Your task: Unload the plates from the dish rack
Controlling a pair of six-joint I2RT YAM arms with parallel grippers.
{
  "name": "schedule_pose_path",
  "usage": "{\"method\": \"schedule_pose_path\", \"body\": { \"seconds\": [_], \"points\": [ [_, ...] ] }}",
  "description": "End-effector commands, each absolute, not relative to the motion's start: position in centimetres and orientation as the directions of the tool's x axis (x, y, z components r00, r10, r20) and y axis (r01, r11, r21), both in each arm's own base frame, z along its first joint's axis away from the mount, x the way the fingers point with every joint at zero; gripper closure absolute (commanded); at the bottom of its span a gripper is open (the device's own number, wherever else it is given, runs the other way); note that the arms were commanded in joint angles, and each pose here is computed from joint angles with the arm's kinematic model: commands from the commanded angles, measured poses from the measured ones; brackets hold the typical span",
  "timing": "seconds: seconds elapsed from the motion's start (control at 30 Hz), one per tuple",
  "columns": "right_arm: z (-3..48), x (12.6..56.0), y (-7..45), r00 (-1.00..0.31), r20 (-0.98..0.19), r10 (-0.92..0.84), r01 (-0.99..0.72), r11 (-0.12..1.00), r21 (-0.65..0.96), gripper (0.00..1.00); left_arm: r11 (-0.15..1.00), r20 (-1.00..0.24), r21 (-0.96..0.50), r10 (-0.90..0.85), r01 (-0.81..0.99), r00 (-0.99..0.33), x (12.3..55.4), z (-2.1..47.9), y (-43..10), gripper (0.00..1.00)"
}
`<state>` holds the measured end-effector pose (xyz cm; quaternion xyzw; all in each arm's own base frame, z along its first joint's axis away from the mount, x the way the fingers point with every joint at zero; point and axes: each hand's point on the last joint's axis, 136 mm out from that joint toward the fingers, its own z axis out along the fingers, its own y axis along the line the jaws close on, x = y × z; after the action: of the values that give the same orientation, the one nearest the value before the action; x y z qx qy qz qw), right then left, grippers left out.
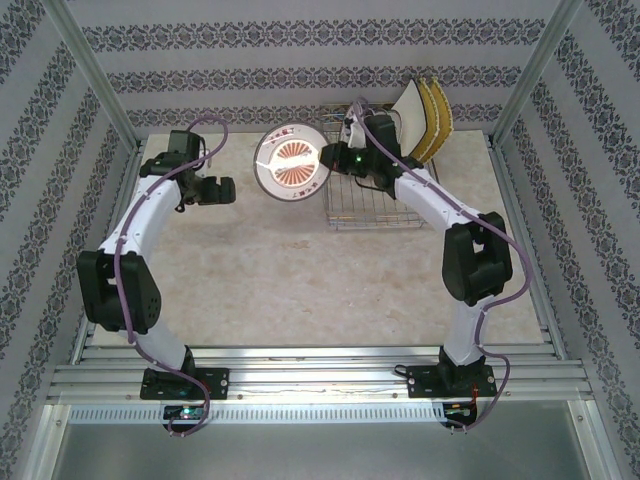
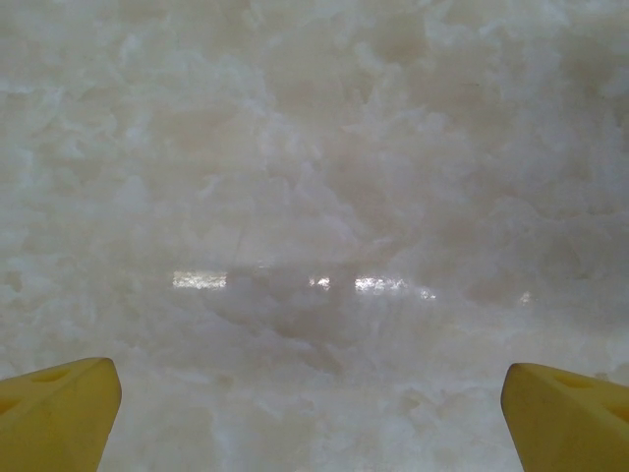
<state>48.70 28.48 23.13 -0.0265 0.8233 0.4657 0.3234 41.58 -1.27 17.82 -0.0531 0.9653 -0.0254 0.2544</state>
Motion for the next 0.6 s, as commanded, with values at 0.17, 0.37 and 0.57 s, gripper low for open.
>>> {"method": "schedule_pose_path", "body": {
  "seconds": [0.17, 0.37, 0.57],
  "points": [
    [29.4, 46.6, 29.6, -0.750, -0.578, 0.322, -0.520, 0.252, 0.816, 1.00, 0.989, -0.573, -0.146, -0.106, -0.026, -0.813, 41.7, 20.7, -3.0, 0.00],
    [27.7, 46.6, 29.7, -0.767, -0.560, 0.314, -0.496, 0.264, 0.827, 1.00, 0.948, -0.608, -0.313, -0.146, 0.067, -0.780, 42.3, 21.9, -5.8, 0.00],
    [27.1, 46.9, 30.4, -0.779, -0.547, 0.305, -0.486, 0.258, 0.835, 1.00, 0.857, -0.665, -0.476, -0.205, 0.197, -0.719, 42.9, 24.5, -8.6, 0.00]
  ]
}}
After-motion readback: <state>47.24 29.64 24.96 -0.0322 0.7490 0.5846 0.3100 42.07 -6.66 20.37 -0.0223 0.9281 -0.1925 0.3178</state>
